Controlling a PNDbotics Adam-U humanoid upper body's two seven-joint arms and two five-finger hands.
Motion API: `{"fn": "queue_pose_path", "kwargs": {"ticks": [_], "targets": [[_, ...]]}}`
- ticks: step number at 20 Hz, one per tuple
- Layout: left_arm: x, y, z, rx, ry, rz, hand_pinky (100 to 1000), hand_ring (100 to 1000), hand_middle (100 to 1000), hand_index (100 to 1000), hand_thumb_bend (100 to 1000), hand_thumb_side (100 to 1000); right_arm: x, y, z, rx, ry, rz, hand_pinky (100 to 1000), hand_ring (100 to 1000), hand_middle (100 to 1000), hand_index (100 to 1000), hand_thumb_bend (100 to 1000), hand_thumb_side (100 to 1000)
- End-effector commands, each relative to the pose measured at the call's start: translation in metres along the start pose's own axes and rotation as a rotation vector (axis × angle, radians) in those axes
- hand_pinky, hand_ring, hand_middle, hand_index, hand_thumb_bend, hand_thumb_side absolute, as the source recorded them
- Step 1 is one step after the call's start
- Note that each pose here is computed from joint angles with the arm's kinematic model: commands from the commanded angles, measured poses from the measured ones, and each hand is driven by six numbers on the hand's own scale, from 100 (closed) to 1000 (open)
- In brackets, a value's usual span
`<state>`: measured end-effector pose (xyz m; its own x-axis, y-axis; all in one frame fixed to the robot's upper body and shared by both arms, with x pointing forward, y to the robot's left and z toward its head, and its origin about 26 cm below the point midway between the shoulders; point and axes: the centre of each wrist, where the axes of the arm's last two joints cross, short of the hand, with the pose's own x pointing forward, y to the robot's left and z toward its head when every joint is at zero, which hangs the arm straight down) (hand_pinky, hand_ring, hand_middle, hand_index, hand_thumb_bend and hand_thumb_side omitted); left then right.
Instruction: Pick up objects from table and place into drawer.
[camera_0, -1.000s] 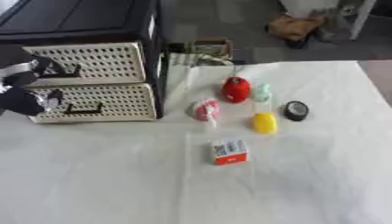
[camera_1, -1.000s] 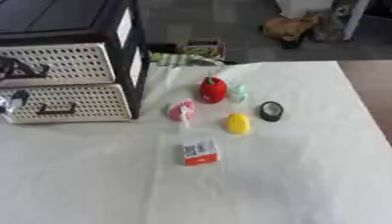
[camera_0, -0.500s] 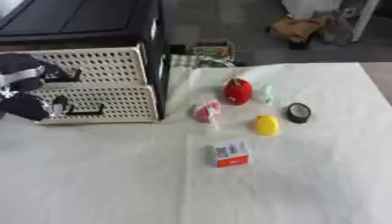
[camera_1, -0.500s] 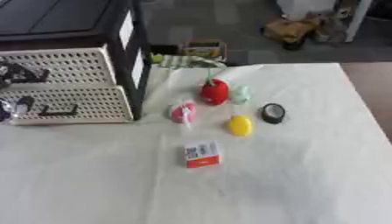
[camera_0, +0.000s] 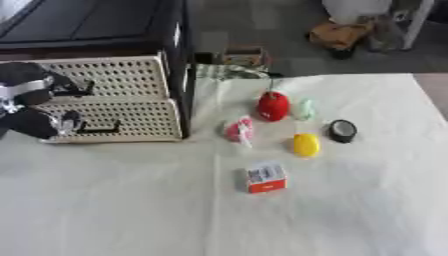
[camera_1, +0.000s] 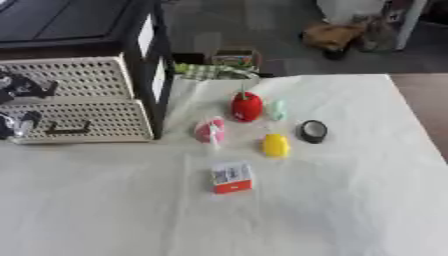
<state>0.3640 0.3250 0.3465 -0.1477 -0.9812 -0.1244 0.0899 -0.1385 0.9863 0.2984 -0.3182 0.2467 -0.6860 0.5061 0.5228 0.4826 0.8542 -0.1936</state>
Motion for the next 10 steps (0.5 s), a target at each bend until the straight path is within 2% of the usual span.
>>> {"fn": "queue_pose_path", "kwargs": {"ticks": [1, 10], "targets": [[-0.0054, 0.0091, 0.0062, 0.015, 0.016, -0.015, 100, 100, 100, 806, 105, 408, 0.0065, -0.0048, -0.006, -0.007, -0.033, 0.005, 723, 578, 516, 719, 433, 767], [-0.0133, 0.0055, 0.0059, -0.064, -0.015, 0.008, 100, 100, 100, 793, 105, 408, 0.0059, -0.0064, -0.0055, -0.008, -0.031, 0.015, 724, 579, 516, 719, 433, 765]]}}
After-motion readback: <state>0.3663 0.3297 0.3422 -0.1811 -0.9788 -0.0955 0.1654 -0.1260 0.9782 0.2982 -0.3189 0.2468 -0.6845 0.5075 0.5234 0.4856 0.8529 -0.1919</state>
